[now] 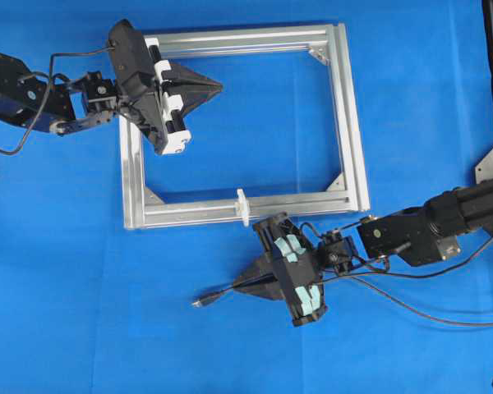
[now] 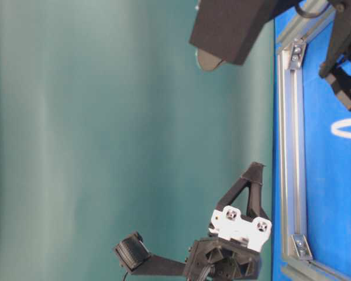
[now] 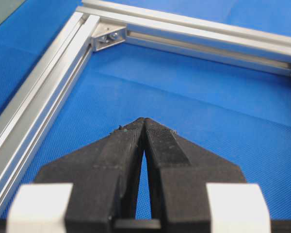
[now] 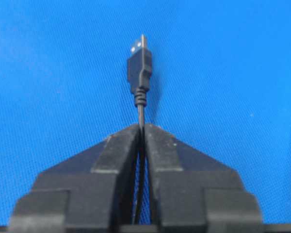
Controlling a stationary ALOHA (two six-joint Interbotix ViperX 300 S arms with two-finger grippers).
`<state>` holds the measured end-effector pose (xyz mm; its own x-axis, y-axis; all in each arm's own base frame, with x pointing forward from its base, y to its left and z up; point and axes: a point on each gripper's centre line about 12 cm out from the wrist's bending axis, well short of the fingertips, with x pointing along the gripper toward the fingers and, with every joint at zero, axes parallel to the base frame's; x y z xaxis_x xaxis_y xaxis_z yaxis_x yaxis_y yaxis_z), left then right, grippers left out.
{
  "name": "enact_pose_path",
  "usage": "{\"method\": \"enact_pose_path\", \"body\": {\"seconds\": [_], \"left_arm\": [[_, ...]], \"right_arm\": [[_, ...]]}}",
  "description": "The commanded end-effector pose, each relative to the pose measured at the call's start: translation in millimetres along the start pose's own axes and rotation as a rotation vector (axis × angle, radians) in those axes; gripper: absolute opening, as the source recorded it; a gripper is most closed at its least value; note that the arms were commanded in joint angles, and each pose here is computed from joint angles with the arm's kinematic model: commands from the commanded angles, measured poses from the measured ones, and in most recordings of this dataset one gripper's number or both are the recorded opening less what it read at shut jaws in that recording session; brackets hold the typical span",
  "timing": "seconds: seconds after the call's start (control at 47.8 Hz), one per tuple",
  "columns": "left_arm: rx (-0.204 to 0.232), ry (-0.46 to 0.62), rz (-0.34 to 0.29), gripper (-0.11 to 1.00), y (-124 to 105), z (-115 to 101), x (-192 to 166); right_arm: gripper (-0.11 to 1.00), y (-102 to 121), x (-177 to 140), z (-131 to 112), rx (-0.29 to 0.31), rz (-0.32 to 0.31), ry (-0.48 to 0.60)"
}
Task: Insert the wire through the string loop located in the center.
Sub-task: 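Lower the right gripper and close it on the cable near the plug, then lift the cable with the right gripper and turn the plug leftward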
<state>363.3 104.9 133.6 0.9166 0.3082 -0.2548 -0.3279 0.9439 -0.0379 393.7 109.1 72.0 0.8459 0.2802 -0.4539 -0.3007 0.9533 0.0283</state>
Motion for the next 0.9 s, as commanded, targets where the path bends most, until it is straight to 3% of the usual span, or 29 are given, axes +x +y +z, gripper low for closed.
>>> {"method": "enact_pose_path", "body": {"seconds": [0.0, 0.418, 0.878], "left_arm": [[0.0, -0.04, -0.003, 0.0, 0, 14, -3], [0.0, -0.025, -0.003, 0.0, 0, 12, -3], [0.0, -0.028, -0.003, 0.0, 0, 13, -2]], "right_arm": [[-0.02, 0, 0, 13, -0.002, 0.0, -0.04], [-0.02, 0, -3, 18, 0.0, 0.0, -0.049], [-0.02, 0, -43, 66, -0.015, -0.023, -0.008]]}}
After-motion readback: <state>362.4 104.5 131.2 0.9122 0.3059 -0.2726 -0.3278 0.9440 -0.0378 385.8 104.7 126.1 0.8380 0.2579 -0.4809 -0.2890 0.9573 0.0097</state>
